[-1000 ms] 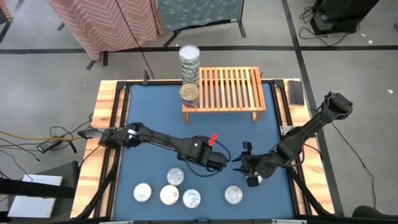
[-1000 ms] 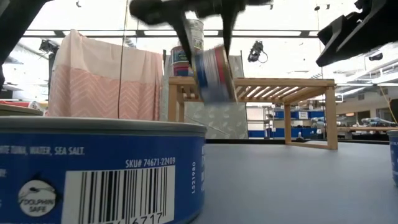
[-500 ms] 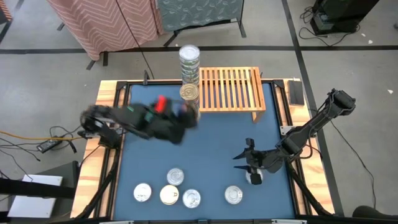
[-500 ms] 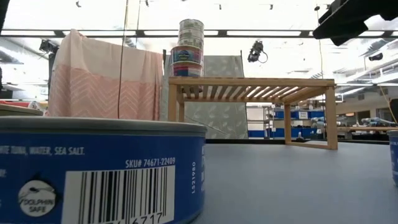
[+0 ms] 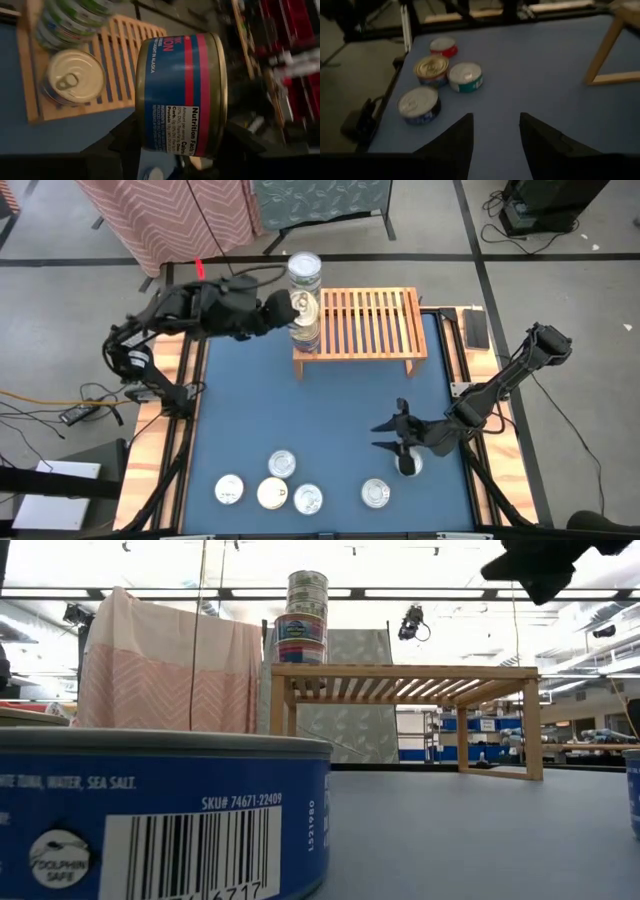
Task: Stack canned seafood by type on shelf
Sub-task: Stack the blue tuna can on top of the other blue tuna cans on the shelf
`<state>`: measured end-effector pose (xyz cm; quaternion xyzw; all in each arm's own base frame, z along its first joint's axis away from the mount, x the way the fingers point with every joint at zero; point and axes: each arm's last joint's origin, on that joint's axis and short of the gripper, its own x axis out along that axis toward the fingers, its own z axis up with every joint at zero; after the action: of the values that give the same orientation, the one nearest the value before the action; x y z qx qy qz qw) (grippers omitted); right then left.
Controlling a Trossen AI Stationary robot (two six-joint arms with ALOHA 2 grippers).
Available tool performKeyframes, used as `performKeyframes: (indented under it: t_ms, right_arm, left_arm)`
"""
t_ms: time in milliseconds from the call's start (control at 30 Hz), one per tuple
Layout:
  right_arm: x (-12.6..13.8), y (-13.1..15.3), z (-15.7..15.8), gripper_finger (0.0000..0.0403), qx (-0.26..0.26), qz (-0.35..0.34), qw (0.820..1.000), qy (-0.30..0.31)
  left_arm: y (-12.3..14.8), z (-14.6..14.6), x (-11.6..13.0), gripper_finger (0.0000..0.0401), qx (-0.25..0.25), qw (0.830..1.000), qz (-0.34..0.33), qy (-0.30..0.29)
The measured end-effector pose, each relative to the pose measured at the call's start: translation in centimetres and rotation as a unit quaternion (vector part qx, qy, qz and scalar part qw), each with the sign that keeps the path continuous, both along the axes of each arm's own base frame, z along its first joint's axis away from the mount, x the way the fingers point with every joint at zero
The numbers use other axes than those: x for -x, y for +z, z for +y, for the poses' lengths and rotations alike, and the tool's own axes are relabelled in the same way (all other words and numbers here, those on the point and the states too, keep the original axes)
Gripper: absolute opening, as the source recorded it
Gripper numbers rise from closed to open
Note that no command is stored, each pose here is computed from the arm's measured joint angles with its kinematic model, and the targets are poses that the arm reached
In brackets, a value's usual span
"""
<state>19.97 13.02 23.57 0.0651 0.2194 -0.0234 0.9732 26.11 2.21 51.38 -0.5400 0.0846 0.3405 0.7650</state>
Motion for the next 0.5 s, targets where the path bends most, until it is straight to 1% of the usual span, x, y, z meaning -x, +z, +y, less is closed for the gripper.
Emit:
performKeyframes:
  t_ms: [100,200,300,367,500]
  right_arm:
    - [-0.2,0.4,0.0,0.0162,-0.005,-0.023,1.000,-0.016]
    - [-0.3,0.7,0.0,0.0162,-0.009,-0.039,0.999,-0.025]
    - [-0.4,0.8,0.0,0.0162,-0.012,-0.047,0.998,-0.033]
    - [-0.4,0.8,-0.1,0.0162,-0.013,-0.047,0.998,-0.035]
    - [-0.6,0.9,-0.2,0.0162,-0.022,-0.051,0.998,-0.043]
  left_arm:
    - [0.0,0.1,-0.1,0.0199,0.003,0.999,0.002,-0.034]
    - [-0.5,0.0,-0.4,0.0199,-0.007,0.997,0.025,-0.071]
    - [-0.8,0.4,0.5,0.0199,-0.013,0.996,0.052,-0.073]
    - [0.0,1.0,2.2,0.0199,-0.018,0.998,0.040,-0.053]
    - [2.0,2.1,7.5,0.0199,-0.031,0.999,0.011,-0.016]
